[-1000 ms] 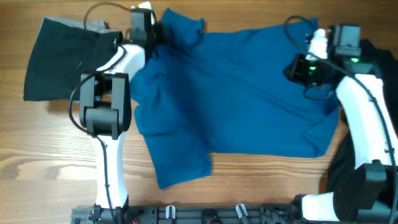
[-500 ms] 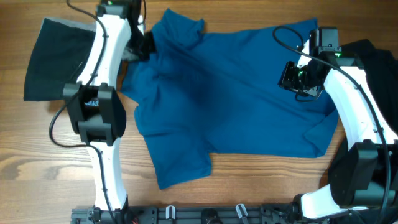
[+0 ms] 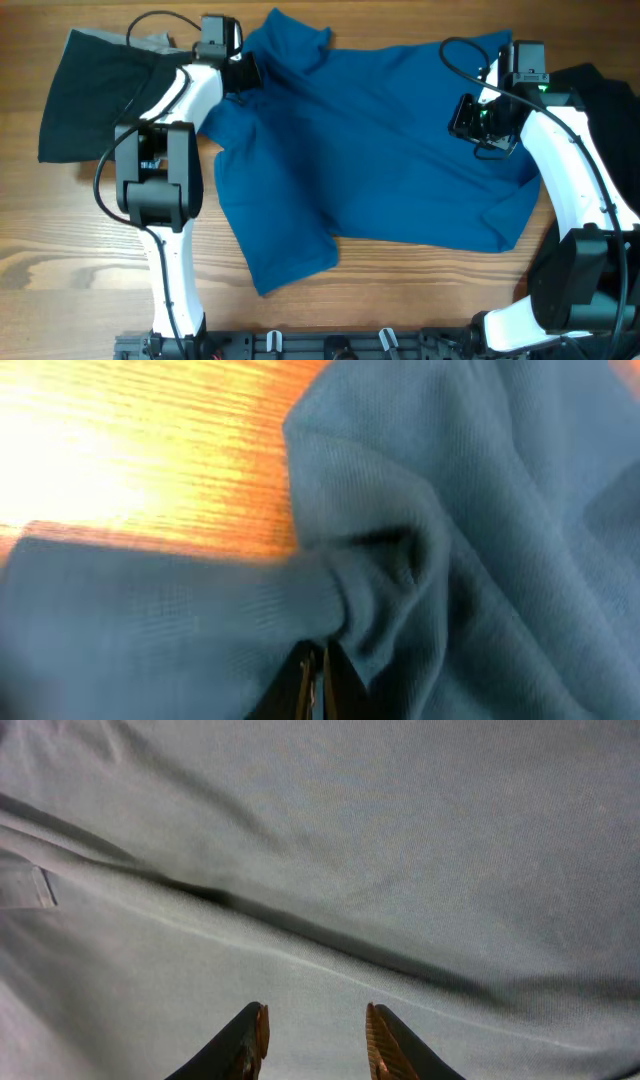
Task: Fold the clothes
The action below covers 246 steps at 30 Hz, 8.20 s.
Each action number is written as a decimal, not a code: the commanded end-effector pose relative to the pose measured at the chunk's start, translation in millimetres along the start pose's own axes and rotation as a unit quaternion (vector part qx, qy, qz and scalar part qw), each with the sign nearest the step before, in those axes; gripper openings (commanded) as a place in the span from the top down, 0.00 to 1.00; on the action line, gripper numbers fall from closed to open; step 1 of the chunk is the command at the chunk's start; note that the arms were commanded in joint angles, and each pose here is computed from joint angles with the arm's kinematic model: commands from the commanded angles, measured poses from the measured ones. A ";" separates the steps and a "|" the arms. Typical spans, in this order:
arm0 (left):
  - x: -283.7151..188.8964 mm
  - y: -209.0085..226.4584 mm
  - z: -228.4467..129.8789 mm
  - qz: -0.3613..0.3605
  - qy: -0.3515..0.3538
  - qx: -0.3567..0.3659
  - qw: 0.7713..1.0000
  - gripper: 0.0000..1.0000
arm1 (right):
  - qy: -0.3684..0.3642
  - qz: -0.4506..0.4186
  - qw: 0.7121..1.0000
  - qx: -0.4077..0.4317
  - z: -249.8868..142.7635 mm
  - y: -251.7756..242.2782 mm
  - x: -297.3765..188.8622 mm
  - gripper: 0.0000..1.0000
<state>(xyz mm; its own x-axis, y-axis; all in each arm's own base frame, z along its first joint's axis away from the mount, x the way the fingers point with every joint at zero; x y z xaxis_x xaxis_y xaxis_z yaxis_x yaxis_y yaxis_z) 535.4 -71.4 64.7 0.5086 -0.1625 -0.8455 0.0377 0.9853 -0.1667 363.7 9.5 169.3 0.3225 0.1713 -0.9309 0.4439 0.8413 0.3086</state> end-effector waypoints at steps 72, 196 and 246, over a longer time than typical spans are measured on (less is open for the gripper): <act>-130.6 110.4 -117.4 0.049 0.184 -0.196 0.962 0.76 | 0.260 -0.188 0.945 -0.057 -74.7 -52.6 69.5 0.56; -116.2 114.1 -159.8 0.098 0.179 0.008 0.979 0.42 | 0.007 -0.021 0.989 0.149 -35.0 -90.4 -25.3 0.62; -134.6 143.4 -142.3 0.122 0.156 -0.102 0.975 0.96 | 0.098 -0.193 0.950 0.224 -45.9 -193.8 61.8 0.46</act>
<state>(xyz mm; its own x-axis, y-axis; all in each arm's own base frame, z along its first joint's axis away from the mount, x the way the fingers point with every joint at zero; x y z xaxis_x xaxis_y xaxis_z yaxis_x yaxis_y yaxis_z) 344.1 78.5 67.6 0.1482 0.0176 -0.9888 -0.2176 0.9759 -0.0153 266.0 -110.8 53.8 -0.0422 0.0686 -0.9967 0.8126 0.5828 0.0057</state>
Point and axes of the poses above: each gripper's point midway between its finger pads, its own x axis out along the fingers, its own y axis along the line the jaws close on, z = x × y, the point moved 6 cm from there along -x, back along the fingers, and after that the axes turned 12 degrees about x, right-handed, at the moved point
